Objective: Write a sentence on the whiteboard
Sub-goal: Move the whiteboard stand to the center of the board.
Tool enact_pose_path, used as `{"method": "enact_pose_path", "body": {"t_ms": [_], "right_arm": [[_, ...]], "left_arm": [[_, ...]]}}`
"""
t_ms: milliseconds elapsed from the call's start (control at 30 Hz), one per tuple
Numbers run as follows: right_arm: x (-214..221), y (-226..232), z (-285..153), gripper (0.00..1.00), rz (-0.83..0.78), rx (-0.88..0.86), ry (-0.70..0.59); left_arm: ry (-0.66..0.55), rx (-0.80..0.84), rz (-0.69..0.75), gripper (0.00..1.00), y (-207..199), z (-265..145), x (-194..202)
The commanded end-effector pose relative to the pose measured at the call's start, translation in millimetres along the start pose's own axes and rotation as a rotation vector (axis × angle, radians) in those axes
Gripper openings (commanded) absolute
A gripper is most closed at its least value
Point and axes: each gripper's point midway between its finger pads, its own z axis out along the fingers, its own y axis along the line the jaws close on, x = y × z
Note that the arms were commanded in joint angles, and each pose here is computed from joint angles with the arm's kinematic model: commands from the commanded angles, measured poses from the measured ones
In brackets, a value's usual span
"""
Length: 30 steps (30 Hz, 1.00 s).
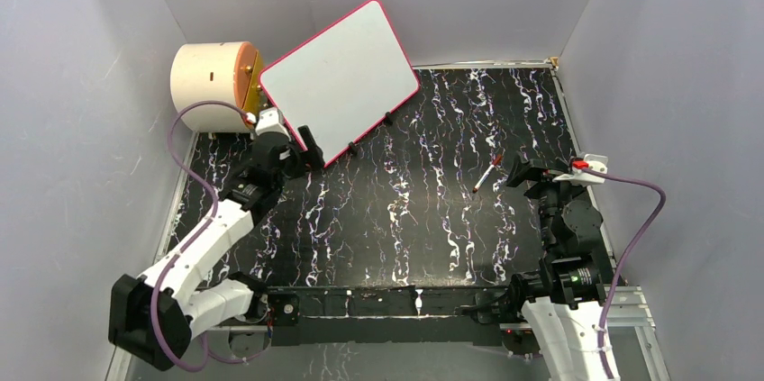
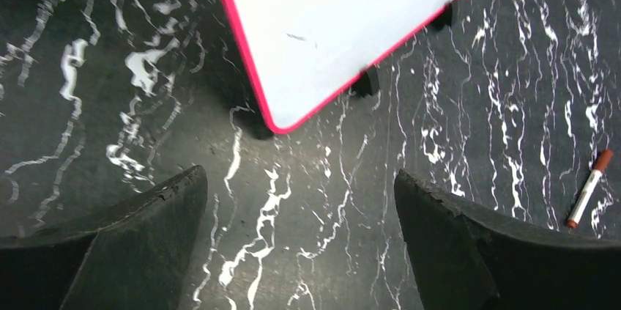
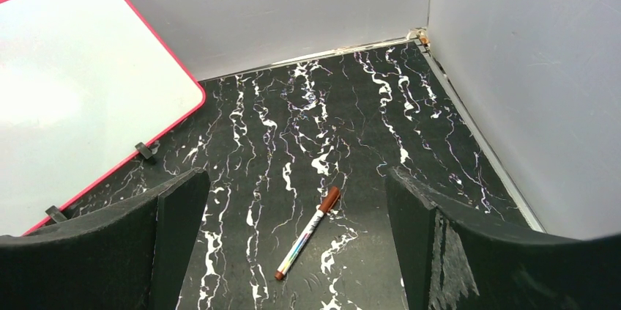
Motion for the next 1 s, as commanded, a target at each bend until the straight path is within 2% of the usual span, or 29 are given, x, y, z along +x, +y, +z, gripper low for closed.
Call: {"method": "enact_pose_path", "body": {"t_ms": [0,133,267,500,800,967], "right_arm": [[-16.2,5.0,-1.0,0.99,0.014,-0.021,-0.062],[-15.0,5.3,0.1,0.99,0.013,-0.021,-0.06],[-13.7,8.0,0.3,0.99,0.014,-0.033,-0.055],[-14.8,11.5,-1.6,0.99,0.018,-0.05,-0.062],[-16.9,13.3,-5.4,0.99,0.022,-0.061,-0.077],[-18.3,14.9,-7.3,0.99,0.025,-0.07,-0.084]], "left_arm": [[-0.005,-0.023,-0.051,0.94,-22.5,0.7,-3.8],[-0.011,-0.095,-0.023,0.94,-33.8,7.7,7.2],[0.011,-0.144,-0.036,0.94,-46.1,25.2,22.1],[0.027,-0.232,0.021,0.94,-67.2,59.2,49.7],[-0.008,-0.347,0.089,0.85,-78.1,101.2,77.2],[-0.042,-0.391,0.107,0.76,-83.2,123.4,80.4]]}}
